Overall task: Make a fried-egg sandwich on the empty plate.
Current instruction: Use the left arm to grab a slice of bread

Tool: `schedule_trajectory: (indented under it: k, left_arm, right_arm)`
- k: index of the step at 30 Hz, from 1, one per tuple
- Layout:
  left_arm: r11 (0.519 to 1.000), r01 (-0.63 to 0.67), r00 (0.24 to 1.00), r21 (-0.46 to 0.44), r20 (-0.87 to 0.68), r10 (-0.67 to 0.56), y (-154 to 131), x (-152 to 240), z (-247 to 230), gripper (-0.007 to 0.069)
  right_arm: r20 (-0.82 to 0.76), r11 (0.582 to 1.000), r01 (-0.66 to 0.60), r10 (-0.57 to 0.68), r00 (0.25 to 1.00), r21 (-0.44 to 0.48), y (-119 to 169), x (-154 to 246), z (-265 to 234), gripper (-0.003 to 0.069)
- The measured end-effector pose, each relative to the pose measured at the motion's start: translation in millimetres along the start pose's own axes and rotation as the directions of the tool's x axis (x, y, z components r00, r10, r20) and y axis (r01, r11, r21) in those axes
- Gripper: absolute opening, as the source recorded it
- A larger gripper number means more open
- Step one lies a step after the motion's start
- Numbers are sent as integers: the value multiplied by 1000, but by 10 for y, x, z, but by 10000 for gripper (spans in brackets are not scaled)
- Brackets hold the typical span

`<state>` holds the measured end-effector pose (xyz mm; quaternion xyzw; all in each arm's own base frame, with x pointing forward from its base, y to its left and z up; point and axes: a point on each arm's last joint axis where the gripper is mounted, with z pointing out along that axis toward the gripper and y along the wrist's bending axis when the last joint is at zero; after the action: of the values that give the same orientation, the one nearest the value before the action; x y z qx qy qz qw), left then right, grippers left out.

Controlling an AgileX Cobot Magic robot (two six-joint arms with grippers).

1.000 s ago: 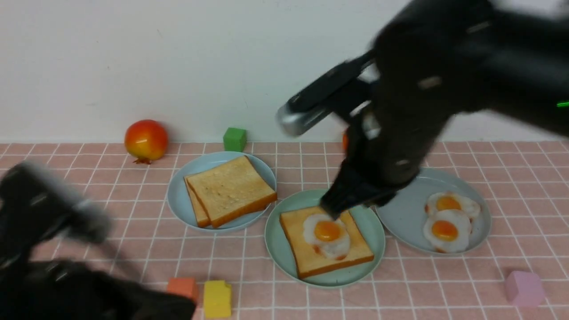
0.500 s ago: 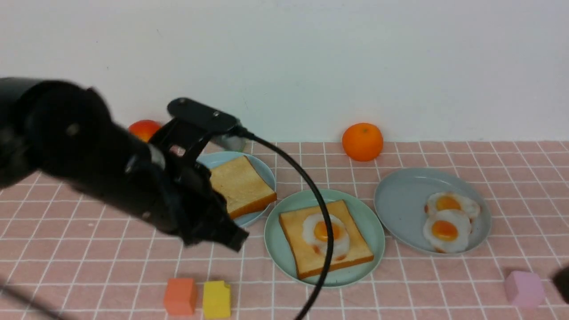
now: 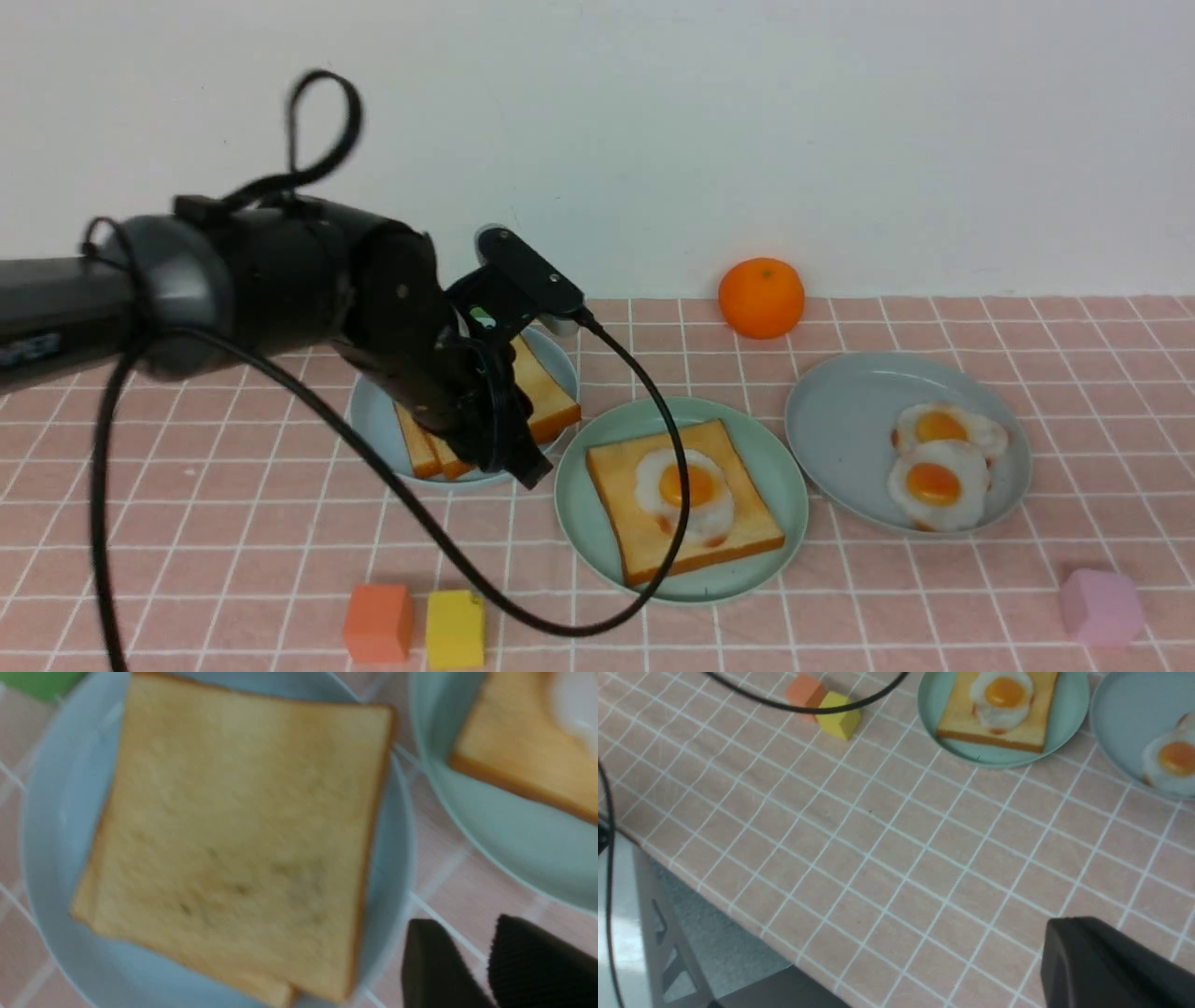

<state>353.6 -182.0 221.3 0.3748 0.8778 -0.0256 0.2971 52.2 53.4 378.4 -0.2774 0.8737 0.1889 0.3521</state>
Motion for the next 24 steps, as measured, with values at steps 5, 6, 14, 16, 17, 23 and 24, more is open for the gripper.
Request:
schedule_trajectory:
  k: [5, 6, 14, 16, 17, 23, 24]
  left_arm:
    - [998, -50, 998, -40, 34, 52, 39, -37, 230, 325]
    - [997, -59, 997, -48, 42, 61, 43, -39, 275, 331]
    - [993, -89, 994, -75, 63, 94, 81, -12, 466, 335]
    - [993, -91, 994, -76, 55, 95, 88, 7, 497, 335]
    - [993, -91, 994, -77, 53, 96, 92, 10, 509, 335]
    - [992, -101, 993, -77, 47, 105, 85, 41, 596, 335]
    - [991, -107, 993, -79, 48, 111, 86, 41, 602, 335]
  right_arm:
    - [-39, 1000, -11, 11, 999, -6, 17, -43, 92, 10]
    - [-43, 1000, -23, 22, 999, -7, 19, -46, 101, 10]
    - [-45, 998, -65, 65, 997, -6, 22, -51, 108, 10]
    - [-45, 998, -68, 68, 997, -6, 22, -51, 108, 10]
    - [-45, 997, -71, 70, 996, -6, 22, -51, 108, 10]
    - [-44, 997, -76, 76, 996, -6, 22, -51, 109, 10]
    - [-44, 997, -77, 77, 996, -5, 21, -52, 109, 10]
